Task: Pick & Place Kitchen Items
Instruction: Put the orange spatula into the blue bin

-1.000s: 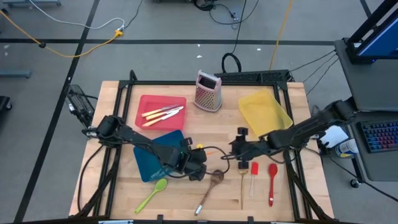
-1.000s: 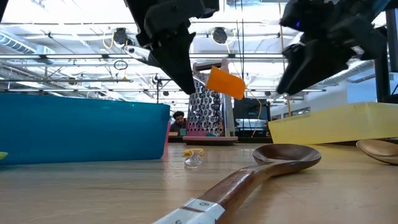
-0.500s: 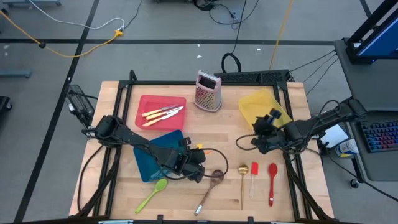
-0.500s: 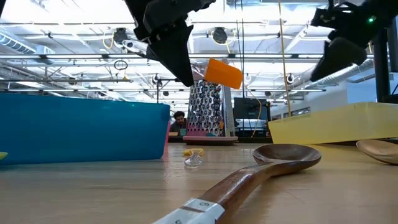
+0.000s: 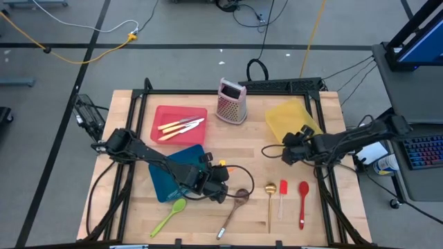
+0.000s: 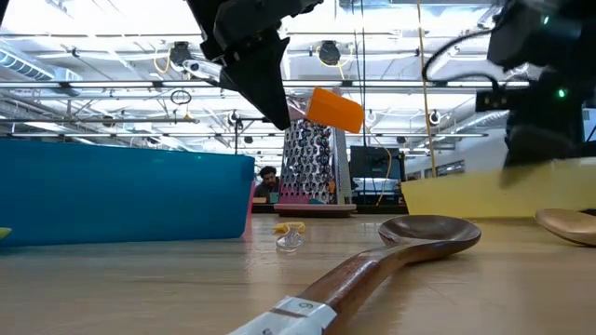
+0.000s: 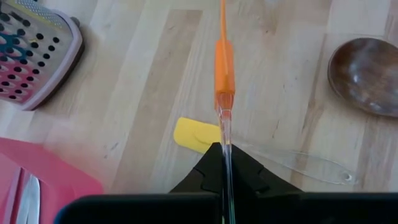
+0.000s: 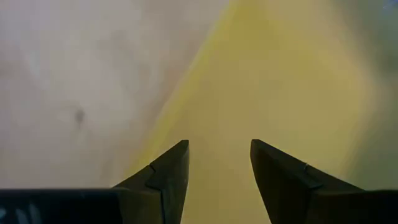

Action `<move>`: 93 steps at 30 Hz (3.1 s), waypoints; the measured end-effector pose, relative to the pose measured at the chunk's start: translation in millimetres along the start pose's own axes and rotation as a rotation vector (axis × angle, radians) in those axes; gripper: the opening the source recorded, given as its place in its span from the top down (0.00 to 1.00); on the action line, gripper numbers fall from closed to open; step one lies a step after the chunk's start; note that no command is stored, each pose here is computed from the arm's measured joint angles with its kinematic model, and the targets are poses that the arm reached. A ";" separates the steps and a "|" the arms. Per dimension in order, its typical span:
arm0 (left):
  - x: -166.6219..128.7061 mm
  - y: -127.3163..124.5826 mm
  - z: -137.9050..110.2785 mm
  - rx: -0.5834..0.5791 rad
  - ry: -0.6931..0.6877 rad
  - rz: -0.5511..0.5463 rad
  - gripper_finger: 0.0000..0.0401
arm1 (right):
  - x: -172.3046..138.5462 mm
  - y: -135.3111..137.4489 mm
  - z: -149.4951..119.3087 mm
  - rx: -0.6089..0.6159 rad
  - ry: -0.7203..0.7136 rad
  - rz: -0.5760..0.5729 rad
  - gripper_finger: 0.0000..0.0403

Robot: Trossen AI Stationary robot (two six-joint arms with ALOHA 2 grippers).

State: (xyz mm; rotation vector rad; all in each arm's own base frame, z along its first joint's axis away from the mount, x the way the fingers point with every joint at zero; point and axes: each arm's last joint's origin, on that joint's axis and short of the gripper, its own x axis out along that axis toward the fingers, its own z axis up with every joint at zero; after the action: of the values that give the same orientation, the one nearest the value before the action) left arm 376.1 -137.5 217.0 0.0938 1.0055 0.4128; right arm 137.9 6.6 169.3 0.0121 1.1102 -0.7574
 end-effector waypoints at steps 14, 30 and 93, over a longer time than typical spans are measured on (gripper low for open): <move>0.9 1.0 0.6 0.006 0.002 -0.001 0.99 | 29.1 12.2 15.6 -0.007 -0.194 0.294 0.59; 1.0 0.9 0.4 0.008 0.005 -0.004 0.97 | 28.1 3.6 19.2 0.006 -0.201 0.271 0.59; -41.7 -0.8 -120.1 -0.292 0.340 0.113 0.99 | 4.5 22.3 14.5 0.055 -0.917 0.822 0.59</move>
State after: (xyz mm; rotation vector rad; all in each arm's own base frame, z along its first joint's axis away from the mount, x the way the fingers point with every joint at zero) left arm 256.6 -167.4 185.4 -0.1896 1.2653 0.6910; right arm 162.8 15.5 164.6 0.1442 0.1445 -0.0009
